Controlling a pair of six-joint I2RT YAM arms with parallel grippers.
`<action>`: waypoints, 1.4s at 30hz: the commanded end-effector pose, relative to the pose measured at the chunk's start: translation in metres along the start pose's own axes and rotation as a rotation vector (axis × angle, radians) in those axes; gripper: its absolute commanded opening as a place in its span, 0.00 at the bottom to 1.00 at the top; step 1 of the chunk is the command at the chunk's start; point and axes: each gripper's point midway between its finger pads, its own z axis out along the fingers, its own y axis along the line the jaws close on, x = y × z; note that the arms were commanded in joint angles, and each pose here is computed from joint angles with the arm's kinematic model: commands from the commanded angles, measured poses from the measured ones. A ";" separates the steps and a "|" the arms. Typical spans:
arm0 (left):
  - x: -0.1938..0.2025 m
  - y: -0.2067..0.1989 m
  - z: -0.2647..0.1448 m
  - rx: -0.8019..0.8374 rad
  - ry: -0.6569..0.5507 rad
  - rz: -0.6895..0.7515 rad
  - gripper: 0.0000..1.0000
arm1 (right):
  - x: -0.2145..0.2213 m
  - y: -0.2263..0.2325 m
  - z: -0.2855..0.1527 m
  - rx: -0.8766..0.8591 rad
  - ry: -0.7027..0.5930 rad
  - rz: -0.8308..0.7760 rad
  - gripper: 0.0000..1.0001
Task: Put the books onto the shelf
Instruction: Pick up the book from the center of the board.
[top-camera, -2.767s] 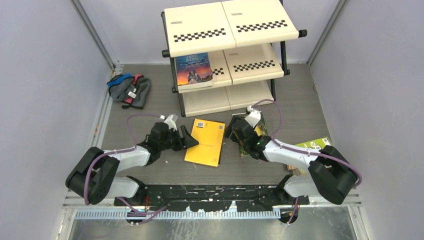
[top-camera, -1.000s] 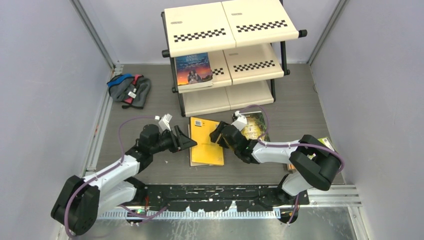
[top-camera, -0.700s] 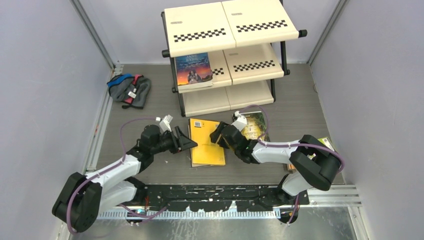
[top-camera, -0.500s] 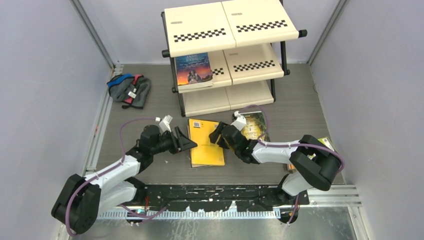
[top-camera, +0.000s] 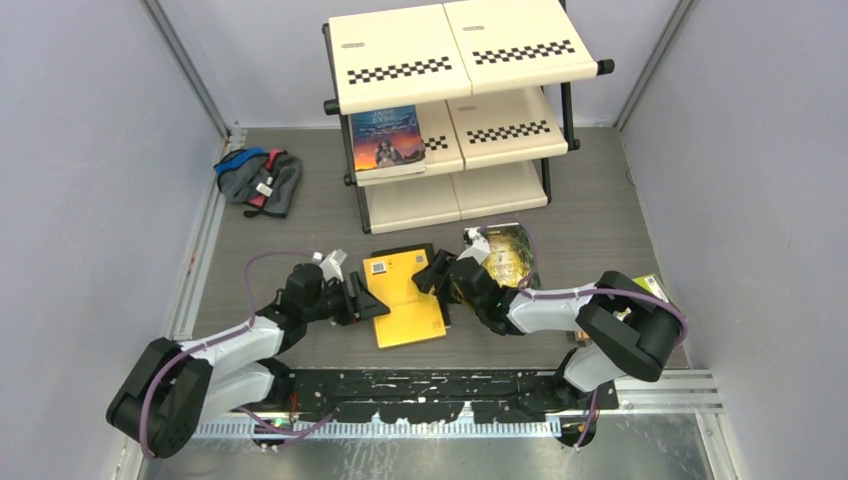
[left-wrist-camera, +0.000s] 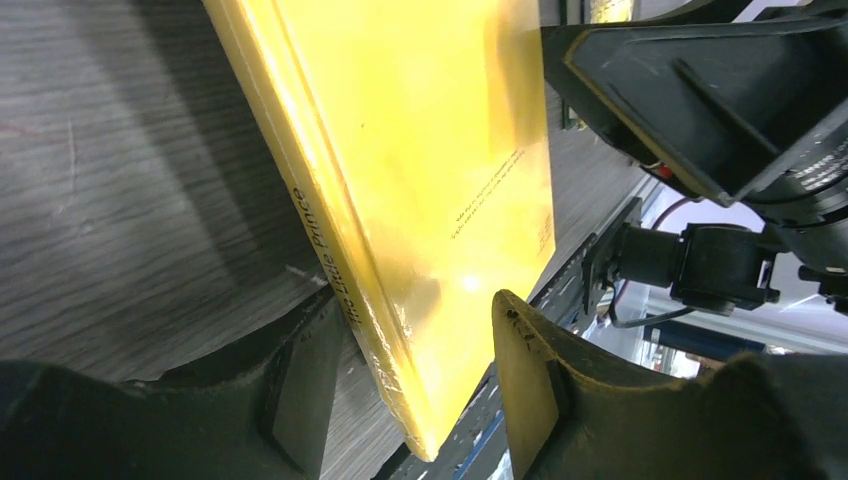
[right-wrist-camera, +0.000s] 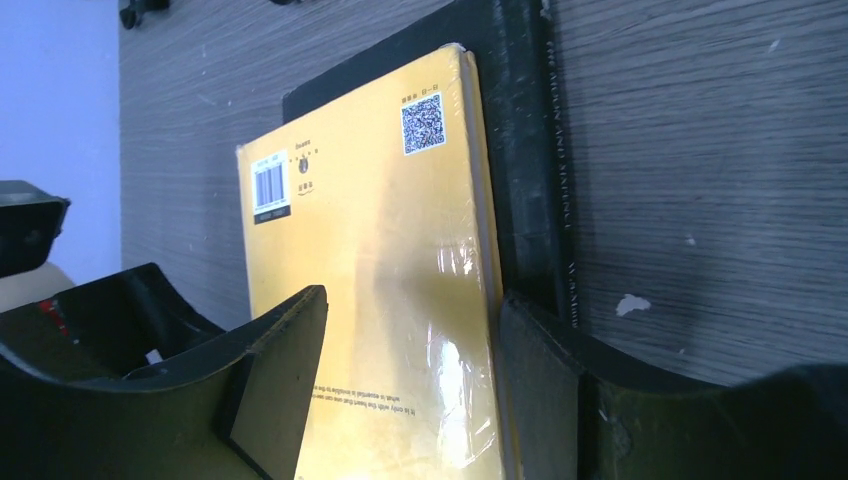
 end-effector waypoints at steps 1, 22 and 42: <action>-0.007 -0.016 -0.005 0.065 -0.036 0.071 0.57 | 0.000 0.042 -0.008 -0.162 0.025 0.042 0.69; -0.011 -0.017 -0.023 0.052 -0.132 0.067 0.51 | 0.028 0.056 0.007 -0.212 0.104 0.050 0.69; -0.018 -0.036 -0.028 0.102 -0.138 0.109 0.00 | 0.029 0.067 0.006 -0.212 0.097 0.019 0.69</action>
